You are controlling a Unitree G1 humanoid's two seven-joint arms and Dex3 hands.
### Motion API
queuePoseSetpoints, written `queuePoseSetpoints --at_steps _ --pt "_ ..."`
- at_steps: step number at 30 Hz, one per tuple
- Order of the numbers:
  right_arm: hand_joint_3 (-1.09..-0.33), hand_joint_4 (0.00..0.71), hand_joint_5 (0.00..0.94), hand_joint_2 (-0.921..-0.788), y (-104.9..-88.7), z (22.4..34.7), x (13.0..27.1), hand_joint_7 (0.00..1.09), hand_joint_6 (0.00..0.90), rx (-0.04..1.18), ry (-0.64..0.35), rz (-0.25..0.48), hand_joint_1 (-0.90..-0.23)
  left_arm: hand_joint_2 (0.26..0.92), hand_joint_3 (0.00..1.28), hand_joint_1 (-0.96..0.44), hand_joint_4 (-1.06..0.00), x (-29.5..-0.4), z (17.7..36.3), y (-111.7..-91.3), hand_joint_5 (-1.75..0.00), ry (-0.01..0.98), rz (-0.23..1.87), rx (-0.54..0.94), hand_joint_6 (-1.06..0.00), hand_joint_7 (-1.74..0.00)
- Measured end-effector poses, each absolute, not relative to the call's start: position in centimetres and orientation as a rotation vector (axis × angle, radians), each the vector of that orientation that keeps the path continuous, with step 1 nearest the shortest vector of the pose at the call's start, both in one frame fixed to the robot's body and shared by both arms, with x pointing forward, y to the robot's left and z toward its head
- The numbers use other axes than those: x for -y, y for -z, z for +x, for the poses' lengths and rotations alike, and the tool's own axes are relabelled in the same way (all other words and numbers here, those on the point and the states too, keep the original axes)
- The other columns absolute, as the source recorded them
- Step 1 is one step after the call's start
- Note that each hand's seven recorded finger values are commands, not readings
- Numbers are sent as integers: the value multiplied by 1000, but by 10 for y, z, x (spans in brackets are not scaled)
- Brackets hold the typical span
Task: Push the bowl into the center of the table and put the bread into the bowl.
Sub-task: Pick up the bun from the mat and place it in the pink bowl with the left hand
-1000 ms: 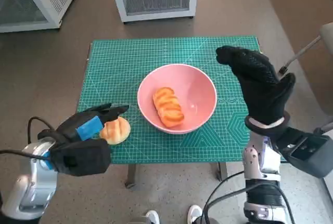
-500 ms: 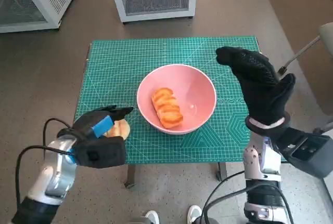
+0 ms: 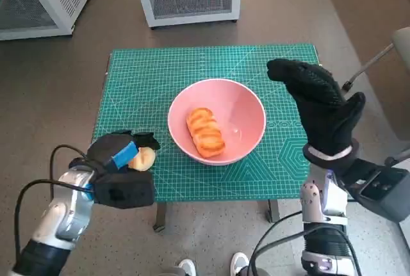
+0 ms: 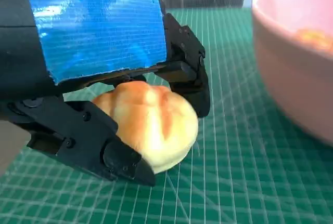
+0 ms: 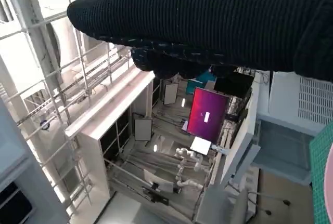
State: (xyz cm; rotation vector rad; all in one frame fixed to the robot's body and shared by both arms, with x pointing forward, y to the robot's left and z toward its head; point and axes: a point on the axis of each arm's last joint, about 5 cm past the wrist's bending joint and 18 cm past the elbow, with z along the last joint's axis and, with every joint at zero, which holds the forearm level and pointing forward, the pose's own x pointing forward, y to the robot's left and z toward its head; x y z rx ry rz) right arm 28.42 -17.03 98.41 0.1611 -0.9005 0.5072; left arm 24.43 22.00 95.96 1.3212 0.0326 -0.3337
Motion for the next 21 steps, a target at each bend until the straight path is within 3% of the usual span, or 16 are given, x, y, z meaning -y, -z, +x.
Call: queuePoseSetpoints --at_steps 21 --pt "-518 342 0 -921 -983 285 170 638 0 893 -509 160 -525 916 14 4 -776 -213 222 -1032 -1096 186 1253 247 -679 -1086"
